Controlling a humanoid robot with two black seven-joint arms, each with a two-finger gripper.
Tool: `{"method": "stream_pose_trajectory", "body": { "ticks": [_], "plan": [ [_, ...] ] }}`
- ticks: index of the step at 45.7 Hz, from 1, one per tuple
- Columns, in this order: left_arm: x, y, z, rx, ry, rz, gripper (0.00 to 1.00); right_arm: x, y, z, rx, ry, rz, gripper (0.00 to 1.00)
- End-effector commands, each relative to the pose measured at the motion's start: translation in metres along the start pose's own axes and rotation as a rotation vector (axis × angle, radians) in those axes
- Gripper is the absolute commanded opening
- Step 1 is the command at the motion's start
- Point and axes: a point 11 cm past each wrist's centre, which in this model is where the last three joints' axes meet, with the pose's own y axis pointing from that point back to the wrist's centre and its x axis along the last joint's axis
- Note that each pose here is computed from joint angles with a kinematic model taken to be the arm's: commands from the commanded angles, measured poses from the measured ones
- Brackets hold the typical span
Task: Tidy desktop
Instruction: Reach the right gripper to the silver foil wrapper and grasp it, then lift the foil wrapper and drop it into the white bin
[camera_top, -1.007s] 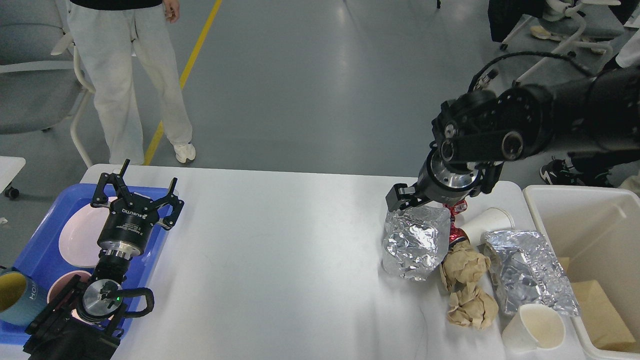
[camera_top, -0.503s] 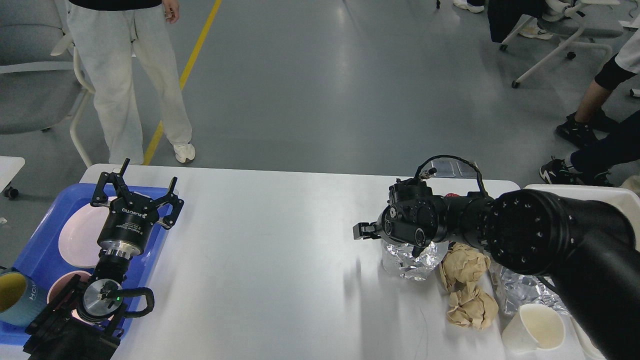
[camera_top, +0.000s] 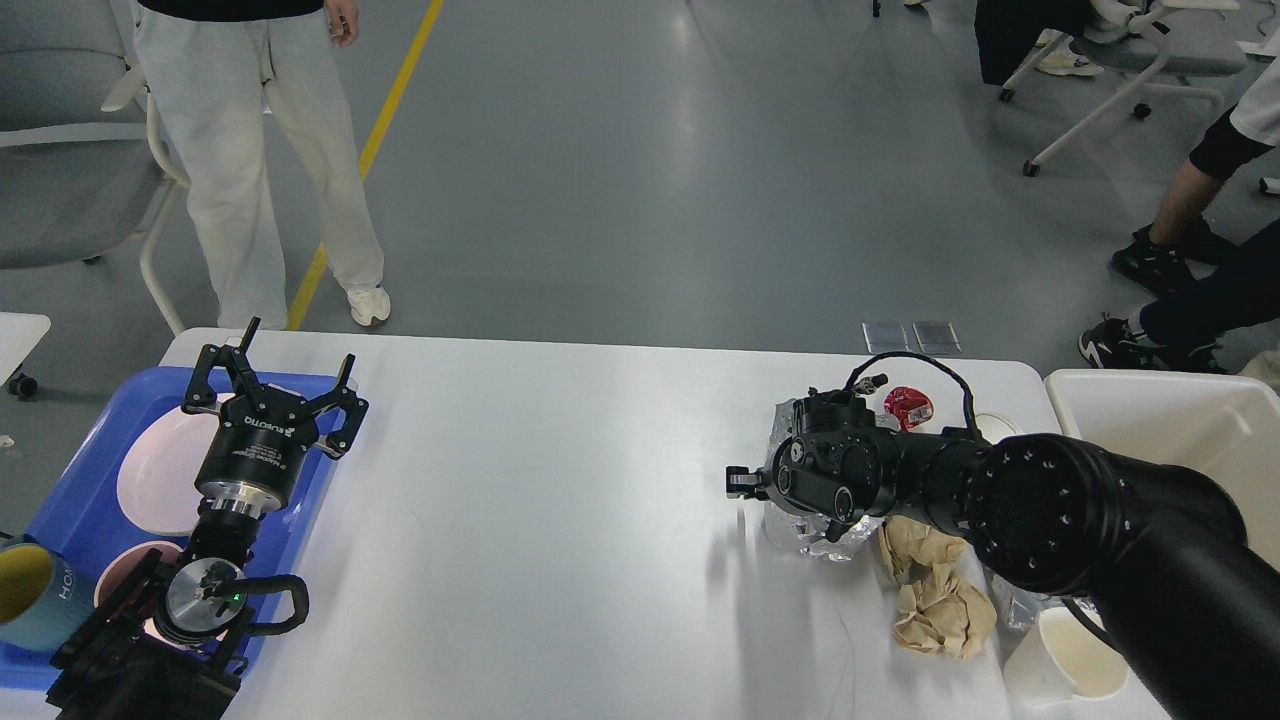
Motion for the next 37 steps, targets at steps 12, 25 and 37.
{"method": "stream_pose_trajectory", "body": {
  "ticks": [12,25,37],
  "plan": [
    [0.000,0.000,0.000,0.001,0.000,-0.001,0.97,0.001,-0.002,0.001,-0.010,-0.039,0.058,0.00],
    [0.000,0.000,0.000,0.001,0.000,-0.001,0.97,-0.004,-0.002,-0.004,0.003,-0.045,0.044,0.00],
    [0.000,0.000,0.000,0.001,0.000,0.000,0.97,0.003,0.011,-0.021,0.037,-0.019,0.038,0.00]
  ]
}}
